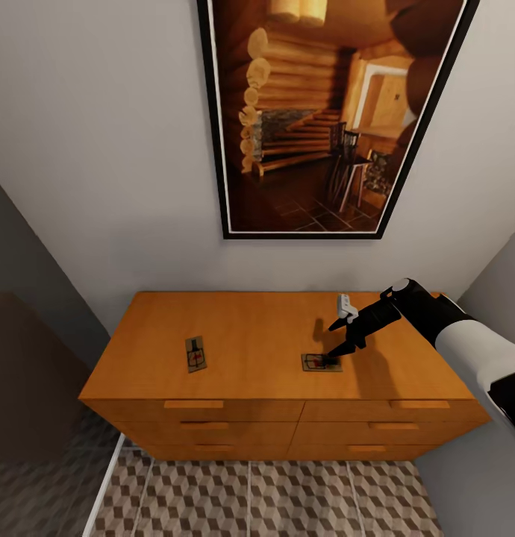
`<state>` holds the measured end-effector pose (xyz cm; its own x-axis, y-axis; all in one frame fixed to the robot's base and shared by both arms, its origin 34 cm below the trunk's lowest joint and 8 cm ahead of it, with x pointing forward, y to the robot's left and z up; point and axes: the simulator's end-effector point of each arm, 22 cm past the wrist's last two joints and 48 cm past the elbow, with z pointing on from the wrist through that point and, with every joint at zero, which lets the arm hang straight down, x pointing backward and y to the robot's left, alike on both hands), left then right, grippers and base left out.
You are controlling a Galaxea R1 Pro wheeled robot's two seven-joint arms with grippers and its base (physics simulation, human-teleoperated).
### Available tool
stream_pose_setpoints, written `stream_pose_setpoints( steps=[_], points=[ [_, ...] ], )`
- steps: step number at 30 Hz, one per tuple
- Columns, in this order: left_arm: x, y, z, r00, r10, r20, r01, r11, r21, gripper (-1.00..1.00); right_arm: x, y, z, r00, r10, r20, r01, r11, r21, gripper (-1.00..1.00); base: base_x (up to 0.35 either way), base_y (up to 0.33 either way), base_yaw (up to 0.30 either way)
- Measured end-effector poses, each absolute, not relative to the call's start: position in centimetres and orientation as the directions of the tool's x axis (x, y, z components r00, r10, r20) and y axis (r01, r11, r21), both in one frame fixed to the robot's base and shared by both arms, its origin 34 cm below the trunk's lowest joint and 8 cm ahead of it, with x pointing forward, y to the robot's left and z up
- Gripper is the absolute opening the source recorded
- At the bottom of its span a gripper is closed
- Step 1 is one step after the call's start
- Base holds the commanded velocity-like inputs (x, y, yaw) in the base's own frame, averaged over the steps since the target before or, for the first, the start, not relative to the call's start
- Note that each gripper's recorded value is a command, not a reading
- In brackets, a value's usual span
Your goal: Take the four mousetraps from the cabinet in the bathroom and place them on the bathroom floor. Make sure all four end up on the same floor surface, and ensure that at least two of them are either under or directly next to the same bathroom sink.
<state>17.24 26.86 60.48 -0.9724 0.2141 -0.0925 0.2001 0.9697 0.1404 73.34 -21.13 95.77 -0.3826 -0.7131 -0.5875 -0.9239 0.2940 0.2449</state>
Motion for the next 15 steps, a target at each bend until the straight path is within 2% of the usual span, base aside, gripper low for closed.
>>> stream_pose_setpoints(
  steps=[15],
  points=[
    [17.04, 26.86, 60.45, -0.973, 0.214, -0.088, 0.201, 0.97, 0.139, 1.0, 73.28, -21.14, 95.41, -0.386, -0.714, -0.584, -0.922, 0.294, 0.25, 1.0, -0.001, 0.0, 0.0]
  ],
)
